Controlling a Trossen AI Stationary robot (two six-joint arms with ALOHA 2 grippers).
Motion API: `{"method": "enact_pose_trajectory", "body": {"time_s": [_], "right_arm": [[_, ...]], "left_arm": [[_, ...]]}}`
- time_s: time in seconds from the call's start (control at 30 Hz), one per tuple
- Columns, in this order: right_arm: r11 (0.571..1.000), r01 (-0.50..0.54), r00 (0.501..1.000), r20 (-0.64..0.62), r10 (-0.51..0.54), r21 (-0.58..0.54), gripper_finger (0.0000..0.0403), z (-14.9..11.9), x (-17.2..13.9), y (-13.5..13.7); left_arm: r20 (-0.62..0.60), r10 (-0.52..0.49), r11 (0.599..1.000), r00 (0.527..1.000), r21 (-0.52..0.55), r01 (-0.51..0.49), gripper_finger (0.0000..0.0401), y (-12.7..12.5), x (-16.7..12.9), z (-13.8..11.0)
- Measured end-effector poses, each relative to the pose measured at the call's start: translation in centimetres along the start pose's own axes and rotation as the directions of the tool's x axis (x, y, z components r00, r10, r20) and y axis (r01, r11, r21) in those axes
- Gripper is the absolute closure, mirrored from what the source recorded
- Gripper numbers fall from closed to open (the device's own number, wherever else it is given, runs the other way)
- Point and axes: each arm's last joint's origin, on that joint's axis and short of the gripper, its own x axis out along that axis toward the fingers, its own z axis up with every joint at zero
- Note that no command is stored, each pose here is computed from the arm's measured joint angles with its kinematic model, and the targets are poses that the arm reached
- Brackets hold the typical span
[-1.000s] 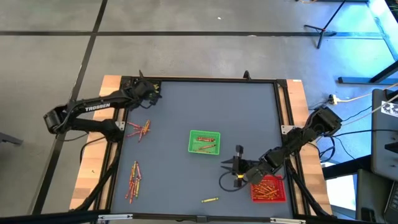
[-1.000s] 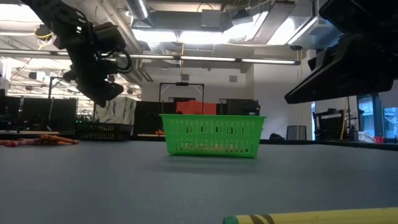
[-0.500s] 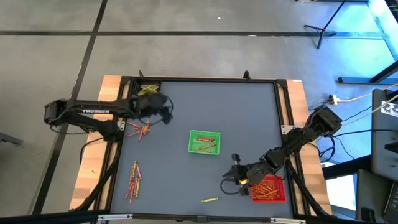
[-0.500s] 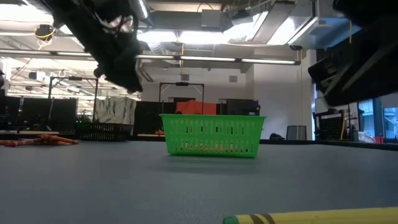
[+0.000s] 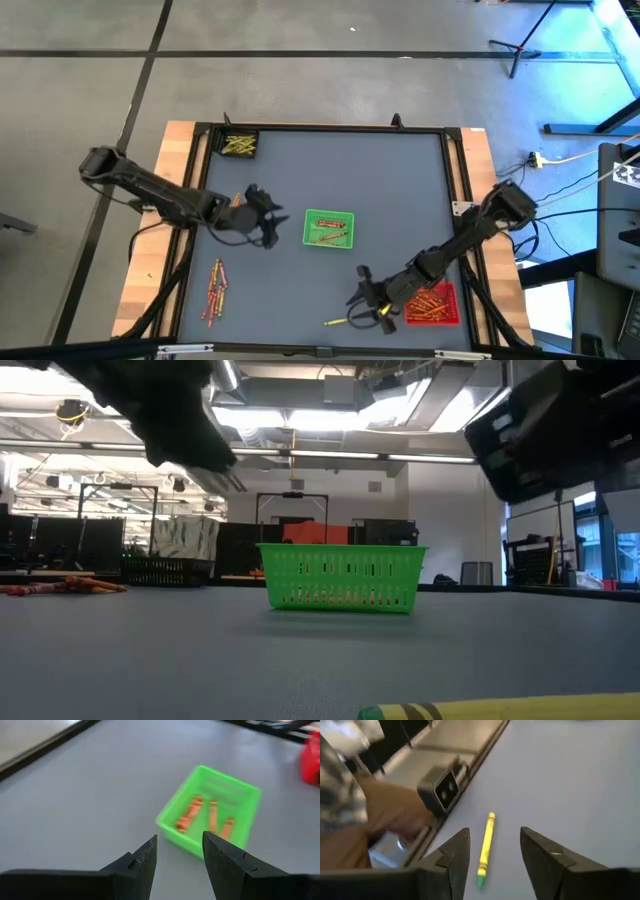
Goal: Sort crayons
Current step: Put the green crayon into the black bin
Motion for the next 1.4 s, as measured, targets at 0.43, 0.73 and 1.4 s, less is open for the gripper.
{"method": "enact_pose_trajectory", "body": {"time_s": [0.43,0.73,1.4], "right_arm": [[0.995,0.096,0.975,-0.2,-0.095,-0.007,0.0229,-1.0,4.8,0.3],[0.996,0.077,0.968,-0.244,-0.066,0.035,0.024,-2.5,5.7,0.7],[0.947,0.182,0.942,-0.228,-0.245,-0.265,0.0385,-1.9,4.6,0.3]], "left_arm": [[-0.007,-0.199,0.98,0.98,0.0,0.199,0.026,-5.9,-0.5,-4.0],[0.0,-0.28,0.96,0.96,-0.013,0.28,0.026,-8.1,-0.3,-5.7],[0.066,-0.281,0.96,0.957,0.02,0.281,0.026,-8.5,0.5,-5.3]]}}
